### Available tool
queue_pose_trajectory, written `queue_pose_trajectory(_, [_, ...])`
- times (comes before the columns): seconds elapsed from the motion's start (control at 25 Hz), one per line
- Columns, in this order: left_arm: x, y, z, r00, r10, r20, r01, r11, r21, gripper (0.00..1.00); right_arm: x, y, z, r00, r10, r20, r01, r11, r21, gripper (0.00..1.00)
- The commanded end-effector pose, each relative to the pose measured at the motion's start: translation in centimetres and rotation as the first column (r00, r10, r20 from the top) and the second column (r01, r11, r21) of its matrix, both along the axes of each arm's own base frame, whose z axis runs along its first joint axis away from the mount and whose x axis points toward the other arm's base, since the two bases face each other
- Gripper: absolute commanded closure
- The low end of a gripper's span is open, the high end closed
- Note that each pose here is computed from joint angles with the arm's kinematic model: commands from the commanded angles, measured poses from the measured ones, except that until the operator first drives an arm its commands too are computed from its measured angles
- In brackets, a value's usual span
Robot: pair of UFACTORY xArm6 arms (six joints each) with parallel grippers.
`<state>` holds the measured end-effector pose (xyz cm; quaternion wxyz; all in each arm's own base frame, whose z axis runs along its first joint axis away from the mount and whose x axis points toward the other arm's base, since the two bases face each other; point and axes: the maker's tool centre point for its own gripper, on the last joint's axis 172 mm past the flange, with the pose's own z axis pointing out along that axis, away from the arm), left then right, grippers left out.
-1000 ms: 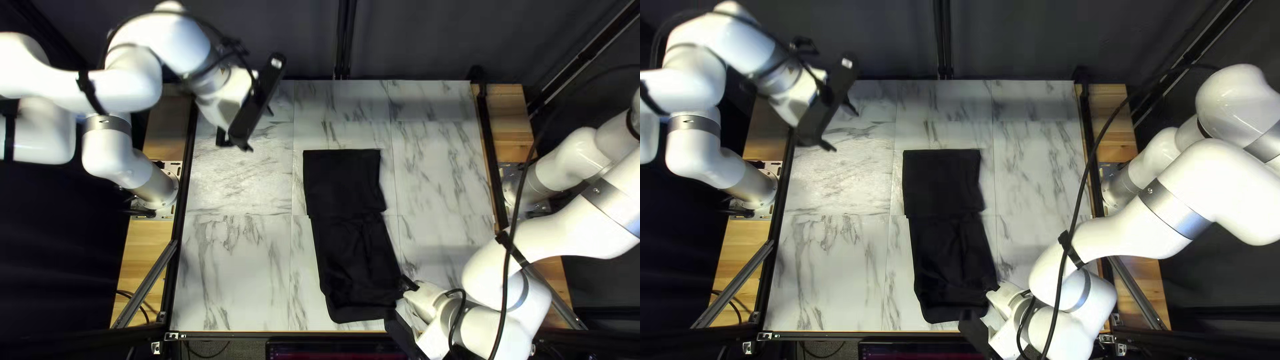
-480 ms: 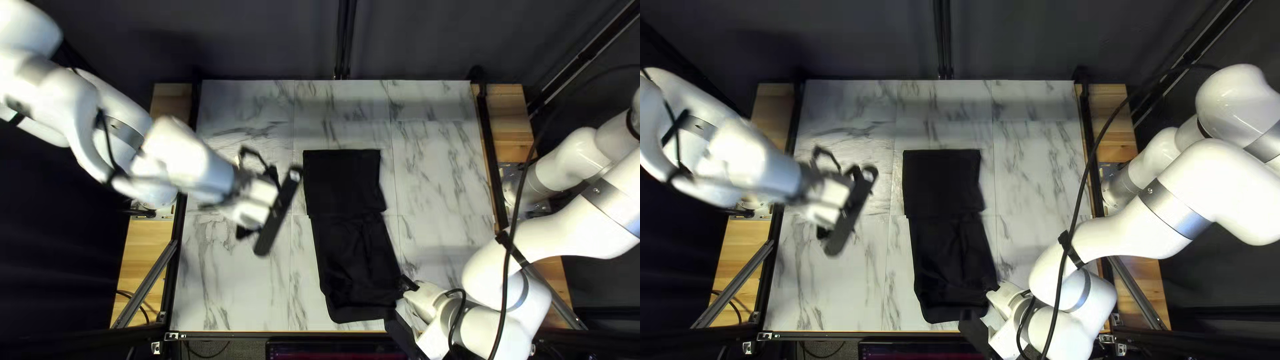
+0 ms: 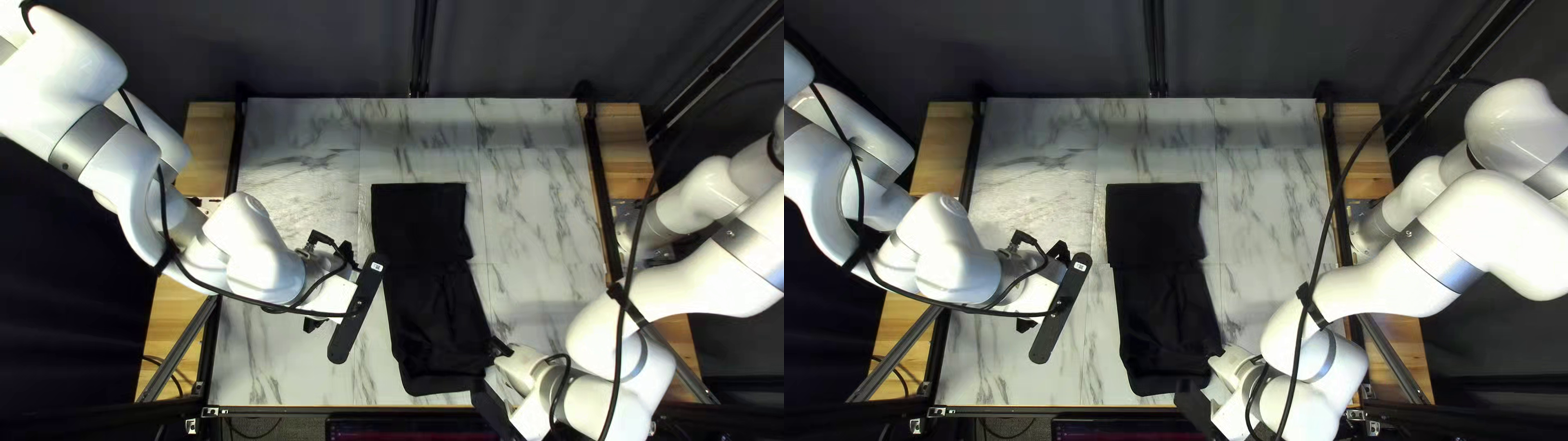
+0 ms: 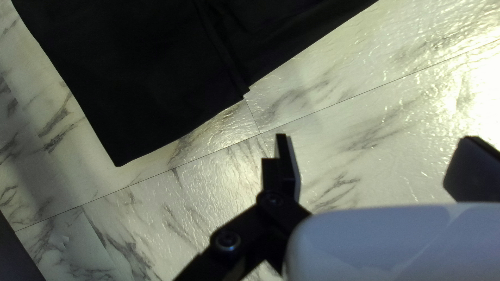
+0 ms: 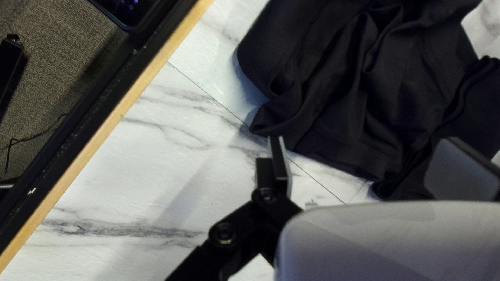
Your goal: Fold t-shirt
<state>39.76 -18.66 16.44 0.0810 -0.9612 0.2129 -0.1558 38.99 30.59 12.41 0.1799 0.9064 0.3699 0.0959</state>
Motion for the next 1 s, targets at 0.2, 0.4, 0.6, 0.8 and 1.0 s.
queue_pose_trajectory(0.2, [3.0,-4.5,-1.0,0.999,-0.037,0.039,0.036,0.998,0.043,0.0,-0.7,-0.2,-1.1,0.993,-0.118,0.027,0.118,0.993,0.023,0.0])
queue_pose_trajectory(0.4, [4.6,-5.5,-2.4,0.999,-0.037,-0.003,0.037,0.995,0.089,0.0,-0.9,-1.0,-2.5,0.98,-0.191,0.049,0.188,0.981,0.051,0.0])
queue_pose_trajectory(0.6, [5.3,-6.3,-3.8,0.999,-0.044,-0.02,0.046,0.993,0.112,0.0,-1.8,-1.4,-3.0,0.974,-0.217,0.059,0.214,0.975,0.062,0.0])
queue_pose_trajectory(0.8, [5.8,-6.5,-5.1,0.997,-0.058,-0.052,0.064,0.991,0.122,0.0,-2.9,-1.6,-3.5,0.973,-0.223,0.061,0.219,0.973,0.072,0.0])
queue_pose_trajectory(1.0, [5.8,-6.5,-5.1,0.997,-0.058,-0.052,0.064,0.991,0.122,0.0,-2.9,-1.6,-3.5,0.973,-0.223,0.061,0.219,0.973,0.072,0.0])
